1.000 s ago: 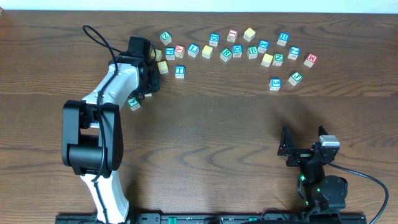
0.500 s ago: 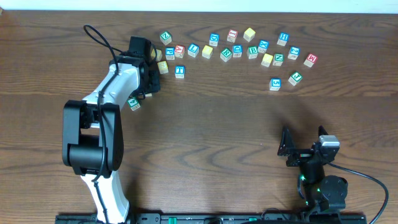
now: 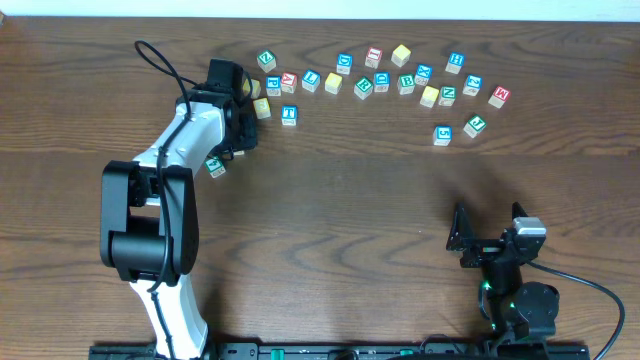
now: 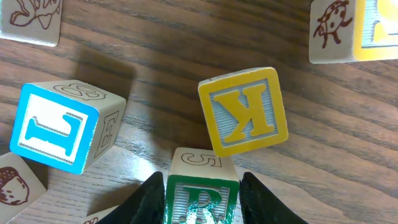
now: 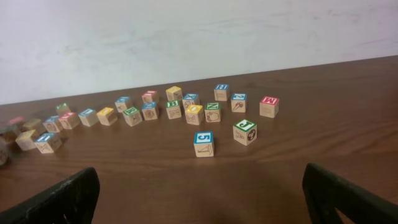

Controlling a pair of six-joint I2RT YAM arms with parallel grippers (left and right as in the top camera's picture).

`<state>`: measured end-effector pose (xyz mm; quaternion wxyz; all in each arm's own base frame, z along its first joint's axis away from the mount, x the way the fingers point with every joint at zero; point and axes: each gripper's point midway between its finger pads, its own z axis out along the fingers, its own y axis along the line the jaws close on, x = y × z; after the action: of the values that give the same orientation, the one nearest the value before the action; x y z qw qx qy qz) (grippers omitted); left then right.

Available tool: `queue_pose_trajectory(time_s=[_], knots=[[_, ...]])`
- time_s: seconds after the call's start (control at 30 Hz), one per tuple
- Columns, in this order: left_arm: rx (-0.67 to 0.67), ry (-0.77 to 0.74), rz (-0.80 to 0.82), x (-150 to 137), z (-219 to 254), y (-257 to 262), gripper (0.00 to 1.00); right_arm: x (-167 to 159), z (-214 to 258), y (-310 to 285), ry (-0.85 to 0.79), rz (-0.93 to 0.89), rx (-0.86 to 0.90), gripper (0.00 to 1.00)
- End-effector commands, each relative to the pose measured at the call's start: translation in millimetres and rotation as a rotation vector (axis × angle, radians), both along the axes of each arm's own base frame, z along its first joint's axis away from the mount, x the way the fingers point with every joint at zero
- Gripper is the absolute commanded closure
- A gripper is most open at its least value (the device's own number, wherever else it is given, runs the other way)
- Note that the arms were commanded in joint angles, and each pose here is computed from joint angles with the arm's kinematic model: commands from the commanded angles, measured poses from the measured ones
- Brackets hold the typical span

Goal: Spell out ROBOT
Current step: 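Close the left gripper on the green R block and lift, then carry the green R block toward the table center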

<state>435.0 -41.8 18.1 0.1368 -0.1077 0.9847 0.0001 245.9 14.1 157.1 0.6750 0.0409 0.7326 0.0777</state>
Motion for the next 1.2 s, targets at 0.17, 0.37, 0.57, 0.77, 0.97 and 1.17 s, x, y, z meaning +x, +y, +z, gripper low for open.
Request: queue_pose_trajectory(time_s=[0.17,0.37,0.57,0.77,0.97,1.17], knots=[[0.018,0.056,0.001,-9,-25,1,0.61,0,0,-1,-0.003,0.0,-0.014,0.01],[0.018,0.06,0.004,-8,-29,1,0.62,0,0,0,-0.003,0.001,-0.014,0.01],[0.017,0.049,0.004,-5,-28,1,0.67,0,0,0,-0.003,0.001,-0.014,0.01],[0.014,0.026,0.003,-4,-13,1,0.71,0,0,0,-0.003,0.001,-0.014,0.01],[0.006,-0.033,0.002,-3,22,0,0.71,0,0,0,-0.003,0.001,-0.014,0.01],[-0.076,-0.08,-0.078,-10,55,-38,0.71,0,0,0,-0.003,0.001,-0.014,0.01]])
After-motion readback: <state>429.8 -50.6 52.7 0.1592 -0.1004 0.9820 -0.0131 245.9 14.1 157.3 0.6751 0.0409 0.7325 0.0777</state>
